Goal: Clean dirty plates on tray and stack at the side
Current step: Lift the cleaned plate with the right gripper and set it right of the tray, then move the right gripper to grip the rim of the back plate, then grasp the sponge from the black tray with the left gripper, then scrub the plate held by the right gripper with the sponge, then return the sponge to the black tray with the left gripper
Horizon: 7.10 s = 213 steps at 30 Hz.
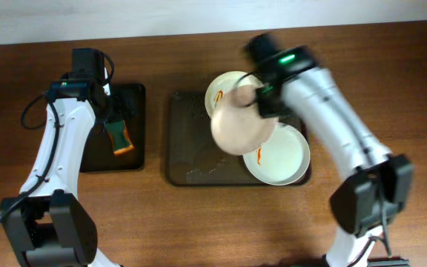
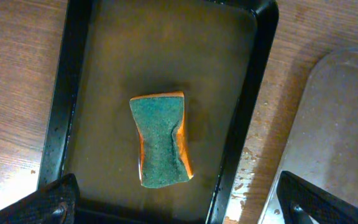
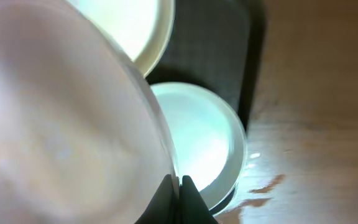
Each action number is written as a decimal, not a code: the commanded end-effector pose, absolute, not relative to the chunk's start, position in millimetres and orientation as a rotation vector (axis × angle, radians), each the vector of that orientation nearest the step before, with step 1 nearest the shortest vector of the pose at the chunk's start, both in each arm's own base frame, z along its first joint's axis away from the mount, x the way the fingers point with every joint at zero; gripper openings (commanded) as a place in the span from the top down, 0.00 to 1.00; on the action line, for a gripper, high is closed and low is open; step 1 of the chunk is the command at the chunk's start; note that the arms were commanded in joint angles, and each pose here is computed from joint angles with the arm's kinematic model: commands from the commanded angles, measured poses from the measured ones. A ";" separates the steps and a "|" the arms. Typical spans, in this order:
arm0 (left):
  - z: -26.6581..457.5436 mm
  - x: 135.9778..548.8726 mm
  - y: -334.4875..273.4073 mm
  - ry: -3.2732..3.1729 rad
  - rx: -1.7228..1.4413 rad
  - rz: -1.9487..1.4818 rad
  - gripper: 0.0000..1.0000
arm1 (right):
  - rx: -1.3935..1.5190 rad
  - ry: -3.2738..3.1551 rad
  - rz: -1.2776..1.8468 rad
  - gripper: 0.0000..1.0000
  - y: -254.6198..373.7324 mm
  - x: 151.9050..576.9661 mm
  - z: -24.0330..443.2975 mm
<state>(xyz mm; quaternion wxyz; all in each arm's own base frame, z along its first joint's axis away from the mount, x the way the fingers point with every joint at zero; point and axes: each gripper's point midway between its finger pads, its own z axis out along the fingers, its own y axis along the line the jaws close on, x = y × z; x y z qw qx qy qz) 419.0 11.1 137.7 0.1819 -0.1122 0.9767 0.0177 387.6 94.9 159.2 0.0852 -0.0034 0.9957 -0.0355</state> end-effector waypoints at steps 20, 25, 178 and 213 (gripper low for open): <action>138.1 419.5 10.0 2.759 -0.304 0.038 0.00 | 1.127 2.722 0.230 0.02 -154.8 364.9 89.5; 138.1 419.5 10.0 2.759 -0.304 0.038 0.00 | 0.351 2.741 0.577 0.01 -27.6 420.8 164.5; 88.9 385.2 -164.5 2.930 0.056 -0.210 1.00 | 0.018 3.285 0.293 0.96 193.6 360.8 1.1; 96.7 429.3 10.4 2.971 -0.523 0.264 1.00 | -0.036 3.173 0.268 0.96 195.6 367.3 44.4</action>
